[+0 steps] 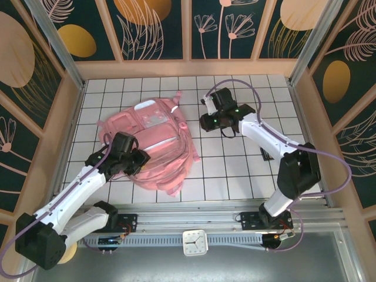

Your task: Pack the student bag

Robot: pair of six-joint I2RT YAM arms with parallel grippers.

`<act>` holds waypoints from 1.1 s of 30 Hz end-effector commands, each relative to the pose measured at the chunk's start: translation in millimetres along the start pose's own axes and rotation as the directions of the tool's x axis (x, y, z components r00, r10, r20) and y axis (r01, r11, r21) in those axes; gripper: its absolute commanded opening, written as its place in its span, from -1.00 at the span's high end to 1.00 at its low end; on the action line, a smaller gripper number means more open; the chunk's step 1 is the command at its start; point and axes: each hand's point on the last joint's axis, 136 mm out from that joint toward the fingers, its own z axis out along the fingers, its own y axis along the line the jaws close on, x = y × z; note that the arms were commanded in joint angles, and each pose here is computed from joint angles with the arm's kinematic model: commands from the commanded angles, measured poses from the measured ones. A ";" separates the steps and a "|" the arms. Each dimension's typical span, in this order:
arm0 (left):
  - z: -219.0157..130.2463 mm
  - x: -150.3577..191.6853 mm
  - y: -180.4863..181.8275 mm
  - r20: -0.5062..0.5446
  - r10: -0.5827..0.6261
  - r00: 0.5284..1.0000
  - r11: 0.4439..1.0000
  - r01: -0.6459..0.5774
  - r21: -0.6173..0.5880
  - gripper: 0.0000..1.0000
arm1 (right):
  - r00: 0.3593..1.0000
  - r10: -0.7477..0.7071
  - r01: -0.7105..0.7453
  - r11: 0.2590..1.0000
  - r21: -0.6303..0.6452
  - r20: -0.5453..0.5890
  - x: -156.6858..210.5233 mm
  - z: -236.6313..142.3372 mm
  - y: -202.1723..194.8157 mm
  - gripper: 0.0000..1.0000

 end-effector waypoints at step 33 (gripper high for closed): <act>12.0 -102.1 23.3 0.257 0.078 0.963 0.991 -0.046 -0.128 -0.51 | 0.810 0.434 -0.494 0.867 -0.062 -0.394 22.3 110.2 41.2 0.17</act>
